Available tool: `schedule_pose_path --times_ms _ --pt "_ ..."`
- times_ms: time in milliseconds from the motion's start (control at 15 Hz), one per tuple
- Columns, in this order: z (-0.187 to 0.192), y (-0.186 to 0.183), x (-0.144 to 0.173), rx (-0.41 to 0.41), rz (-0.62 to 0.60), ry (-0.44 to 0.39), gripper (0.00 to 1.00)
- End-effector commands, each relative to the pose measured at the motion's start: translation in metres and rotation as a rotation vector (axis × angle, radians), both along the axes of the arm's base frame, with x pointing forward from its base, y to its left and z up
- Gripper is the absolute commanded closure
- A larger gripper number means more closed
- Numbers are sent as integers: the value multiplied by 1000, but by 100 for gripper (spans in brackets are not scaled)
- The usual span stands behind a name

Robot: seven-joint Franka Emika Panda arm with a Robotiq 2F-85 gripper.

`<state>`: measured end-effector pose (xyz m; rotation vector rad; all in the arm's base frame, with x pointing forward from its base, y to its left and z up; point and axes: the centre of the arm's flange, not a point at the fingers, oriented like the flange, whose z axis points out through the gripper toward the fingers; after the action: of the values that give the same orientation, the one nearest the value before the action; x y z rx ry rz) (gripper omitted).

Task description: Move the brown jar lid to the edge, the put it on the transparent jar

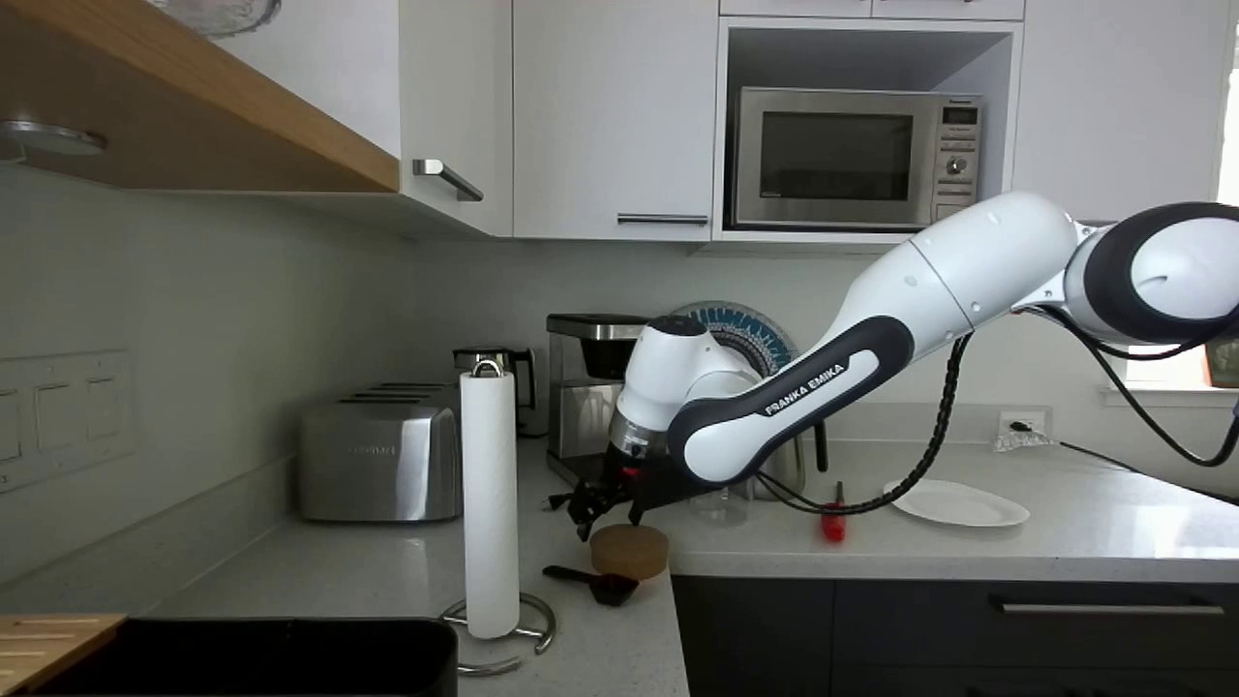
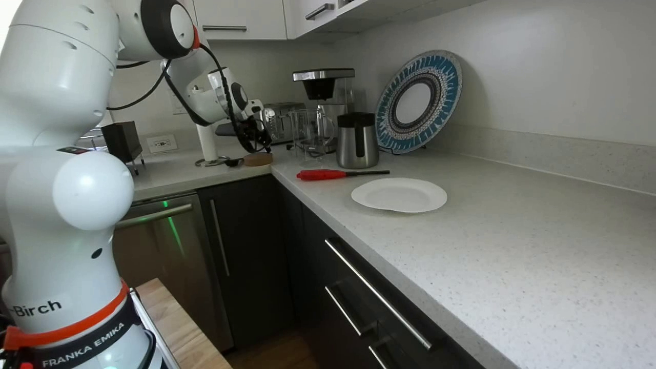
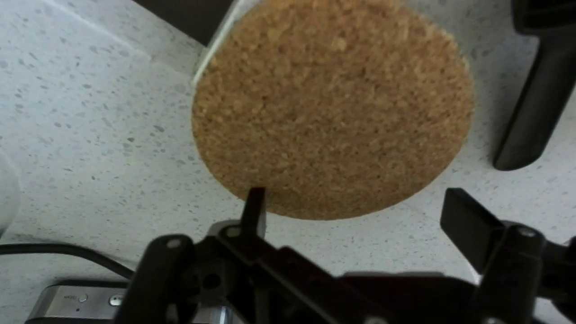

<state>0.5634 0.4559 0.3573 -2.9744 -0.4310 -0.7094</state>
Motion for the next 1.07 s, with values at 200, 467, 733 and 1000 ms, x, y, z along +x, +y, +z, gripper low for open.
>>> schedule_pose_path --times_ms 200,467,733,1000 --pt "-5 0 0 -62 33 40 0" --pt "-4 0 -4 -71 68 64 0" --pt "-3 -1 -9 -59 86 101 0" --pt "-2 -4 -14 -62 88 141 0"
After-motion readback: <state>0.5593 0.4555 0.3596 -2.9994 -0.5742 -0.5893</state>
